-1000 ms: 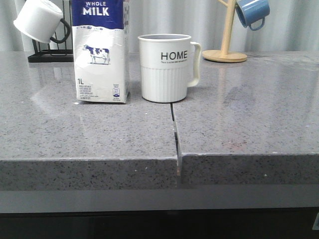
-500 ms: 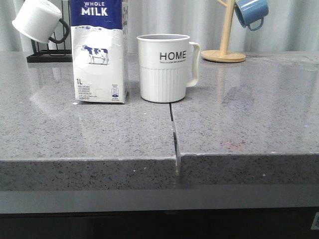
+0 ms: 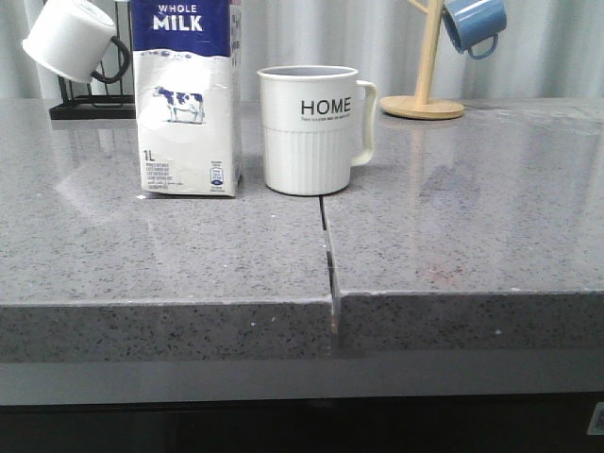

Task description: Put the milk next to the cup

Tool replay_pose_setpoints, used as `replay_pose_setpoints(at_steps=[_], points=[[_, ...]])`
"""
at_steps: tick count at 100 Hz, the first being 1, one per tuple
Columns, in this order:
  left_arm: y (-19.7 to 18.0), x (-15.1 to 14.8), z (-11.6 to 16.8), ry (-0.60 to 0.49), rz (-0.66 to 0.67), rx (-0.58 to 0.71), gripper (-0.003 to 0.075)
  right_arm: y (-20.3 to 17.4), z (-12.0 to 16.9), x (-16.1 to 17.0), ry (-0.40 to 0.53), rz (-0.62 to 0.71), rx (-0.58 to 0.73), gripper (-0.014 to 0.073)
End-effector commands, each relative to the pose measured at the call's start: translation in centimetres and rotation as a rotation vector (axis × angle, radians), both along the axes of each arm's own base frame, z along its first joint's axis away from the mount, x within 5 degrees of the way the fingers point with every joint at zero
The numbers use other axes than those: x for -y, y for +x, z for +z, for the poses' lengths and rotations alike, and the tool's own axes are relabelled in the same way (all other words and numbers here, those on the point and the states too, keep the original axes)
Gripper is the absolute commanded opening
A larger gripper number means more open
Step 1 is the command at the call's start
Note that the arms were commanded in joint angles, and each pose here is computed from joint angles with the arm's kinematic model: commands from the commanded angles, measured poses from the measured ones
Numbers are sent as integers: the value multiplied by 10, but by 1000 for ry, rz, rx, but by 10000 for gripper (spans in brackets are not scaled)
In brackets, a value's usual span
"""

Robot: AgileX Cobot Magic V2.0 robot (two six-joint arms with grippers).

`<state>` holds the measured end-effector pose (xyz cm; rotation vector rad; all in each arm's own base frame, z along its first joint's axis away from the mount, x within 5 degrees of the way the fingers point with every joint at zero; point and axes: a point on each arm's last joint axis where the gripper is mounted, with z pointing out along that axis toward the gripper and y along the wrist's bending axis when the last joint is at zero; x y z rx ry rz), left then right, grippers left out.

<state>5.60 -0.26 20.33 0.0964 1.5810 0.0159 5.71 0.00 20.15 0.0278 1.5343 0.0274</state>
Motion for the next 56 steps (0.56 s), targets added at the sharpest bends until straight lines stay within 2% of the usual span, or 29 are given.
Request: replay_pose_setpoints(at_steps=[1,56], points=[[-1,0,-4,-15,-5,76,-21,-3,12,1,-15,-17,92,-69],[-1,0,-4,-15,-5,76,-21,-3,11,1,-15,-17,80,-69]])
